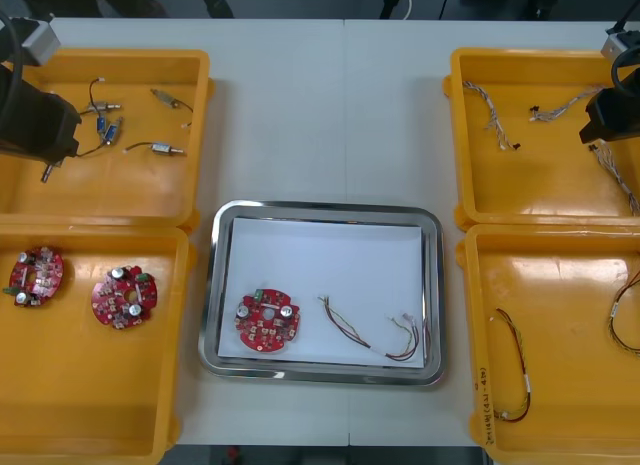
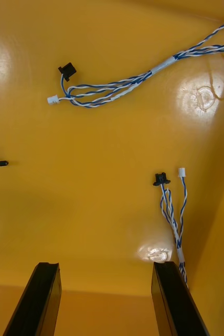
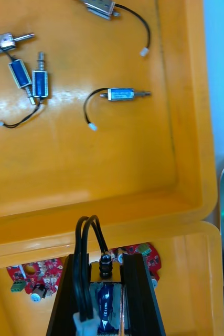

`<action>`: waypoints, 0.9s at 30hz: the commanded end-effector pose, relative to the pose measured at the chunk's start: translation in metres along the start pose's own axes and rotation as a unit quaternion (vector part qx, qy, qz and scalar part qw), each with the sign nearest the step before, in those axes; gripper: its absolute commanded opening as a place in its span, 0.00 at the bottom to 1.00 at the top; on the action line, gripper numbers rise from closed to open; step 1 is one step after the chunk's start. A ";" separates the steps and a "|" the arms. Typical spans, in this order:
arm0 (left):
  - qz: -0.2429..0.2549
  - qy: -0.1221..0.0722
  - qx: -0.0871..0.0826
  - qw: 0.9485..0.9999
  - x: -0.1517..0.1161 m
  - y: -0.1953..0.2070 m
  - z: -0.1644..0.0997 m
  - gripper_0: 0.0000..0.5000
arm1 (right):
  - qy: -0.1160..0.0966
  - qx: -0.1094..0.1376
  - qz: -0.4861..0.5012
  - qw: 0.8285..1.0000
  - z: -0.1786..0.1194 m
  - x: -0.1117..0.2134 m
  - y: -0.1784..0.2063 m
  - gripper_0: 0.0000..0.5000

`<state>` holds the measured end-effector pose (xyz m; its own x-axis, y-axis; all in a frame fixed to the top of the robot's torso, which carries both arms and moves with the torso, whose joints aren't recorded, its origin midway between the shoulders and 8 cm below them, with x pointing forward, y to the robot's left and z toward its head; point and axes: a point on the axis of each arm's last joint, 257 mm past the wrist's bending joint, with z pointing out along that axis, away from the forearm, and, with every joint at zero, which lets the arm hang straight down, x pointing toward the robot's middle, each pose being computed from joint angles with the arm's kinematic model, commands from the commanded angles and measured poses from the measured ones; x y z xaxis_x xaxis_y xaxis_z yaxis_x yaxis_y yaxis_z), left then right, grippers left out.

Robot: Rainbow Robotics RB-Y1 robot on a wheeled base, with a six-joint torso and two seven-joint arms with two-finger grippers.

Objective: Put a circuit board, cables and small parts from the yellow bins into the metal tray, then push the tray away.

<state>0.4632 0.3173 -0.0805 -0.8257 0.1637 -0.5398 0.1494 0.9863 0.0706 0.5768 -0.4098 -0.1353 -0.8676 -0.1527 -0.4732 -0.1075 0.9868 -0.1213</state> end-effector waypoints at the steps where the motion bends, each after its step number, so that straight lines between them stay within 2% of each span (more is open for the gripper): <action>1: -0.015 0.001 0.023 1.000 0.002 -0.050 0.003 0.00 | -0.035 0.000 -0.053 0.998 -0.005 -0.028 0.004 1.00; 4: -0.019 0.002 0.040 0.999 0.000 -0.074 0.005 0.00 | -0.041 -0.001 -0.070 0.997 0.004 -0.030 0.001 1.00; 9: -0.016 0.010 0.050 0.999 0.002 -0.104 0.010 0.00 | -0.057 0.002 -0.099 0.993 0.012 -0.034 -0.005 1.00; 21: -0.008 0.027 0.041 0.999 0.016 -0.159 0.026 0.00 | -0.091 0.029 -0.158 0.983 0.028 -0.044 -0.028 1.00; 27: 0.009 0.019 0.031 0.999 0.018 -0.178 0.036 0.00 | -0.097 0.040 -0.169 0.980 0.031 -0.045 -0.036 1.00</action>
<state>0.4365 0.1722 -0.1515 -0.8728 0.2096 -0.4408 0.2098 0.9765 0.0489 0.6185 -0.4479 -0.1678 -0.7260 -0.4580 -0.5130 -0.3235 0.8857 -0.3329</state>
